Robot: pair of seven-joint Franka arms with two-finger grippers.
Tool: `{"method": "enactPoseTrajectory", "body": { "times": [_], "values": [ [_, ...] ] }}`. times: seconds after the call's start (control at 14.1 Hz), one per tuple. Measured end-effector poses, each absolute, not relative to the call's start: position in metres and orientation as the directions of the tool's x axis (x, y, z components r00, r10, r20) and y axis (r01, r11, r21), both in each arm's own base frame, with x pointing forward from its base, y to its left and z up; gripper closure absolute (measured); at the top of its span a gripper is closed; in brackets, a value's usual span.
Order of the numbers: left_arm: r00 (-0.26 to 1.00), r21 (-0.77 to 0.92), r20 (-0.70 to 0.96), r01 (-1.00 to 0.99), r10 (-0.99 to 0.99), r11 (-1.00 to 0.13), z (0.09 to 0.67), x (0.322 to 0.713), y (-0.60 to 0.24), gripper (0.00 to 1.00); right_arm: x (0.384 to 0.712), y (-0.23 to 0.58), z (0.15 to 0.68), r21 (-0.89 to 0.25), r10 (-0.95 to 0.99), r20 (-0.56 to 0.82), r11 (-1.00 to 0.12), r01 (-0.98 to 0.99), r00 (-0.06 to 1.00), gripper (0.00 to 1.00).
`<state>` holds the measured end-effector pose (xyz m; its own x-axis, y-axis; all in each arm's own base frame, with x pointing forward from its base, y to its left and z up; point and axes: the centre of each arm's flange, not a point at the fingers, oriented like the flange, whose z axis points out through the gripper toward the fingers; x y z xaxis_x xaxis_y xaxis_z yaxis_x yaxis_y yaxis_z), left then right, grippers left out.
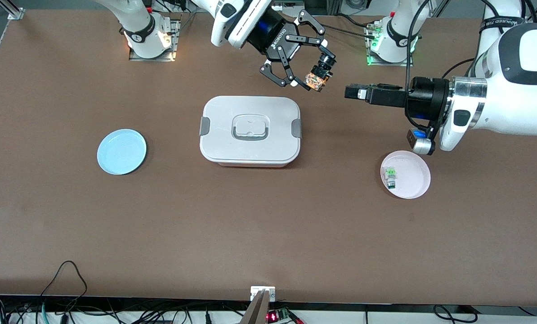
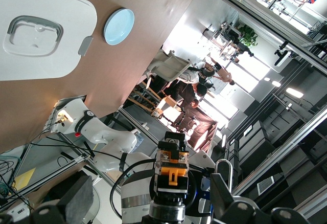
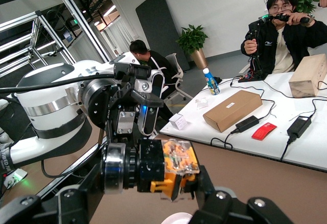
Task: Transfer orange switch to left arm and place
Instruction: 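Grasp the orange switch with the left gripper from the right gripper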
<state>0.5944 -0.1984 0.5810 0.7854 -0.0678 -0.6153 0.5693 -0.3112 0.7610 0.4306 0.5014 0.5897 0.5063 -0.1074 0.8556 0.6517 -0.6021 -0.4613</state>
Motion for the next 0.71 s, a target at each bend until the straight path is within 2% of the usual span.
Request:
{"method": "enactPoseTrajectory", "body": {
  "times": [0.5, 0.57, 0.64, 0.71],
  "values": [
    [0.780, 0.757, -0.620, 0.565, -0.087, -0.327, 0.587, 0.583, -0.234, 0.02, 0.431, 0.501, 0.590, -0.461, -0.108, 0.856, -0.602, 0.651, 0.506, 0.25],
    [0.784, 0.759, -0.616, 0.562, -0.079, -0.329, 0.589, 0.583, -0.239, 0.09, 0.431, 0.501, 0.590, -0.461, -0.108, 0.856, -0.602, 0.651, 0.506, 0.25],
    [0.786, 0.758, -0.614, 0.560, -0.076, -0.334, 0.589, 0.582, -0.244, 0.09, 0.431, 0.501, 0.590, -0.461, -0.109, 0.856, -0.602, 0.651, 0.506, 0.25],
    [0.786, 0.757, -0.614, 0.559, -0.076, -0.337, 0.589, 0.580, -0.247, 0.16, 0.431, 0.501, 0.590, -0.462, -0.109, 0.856, -0.603, 0.651, 0.506, 0.25]
  ]
}}
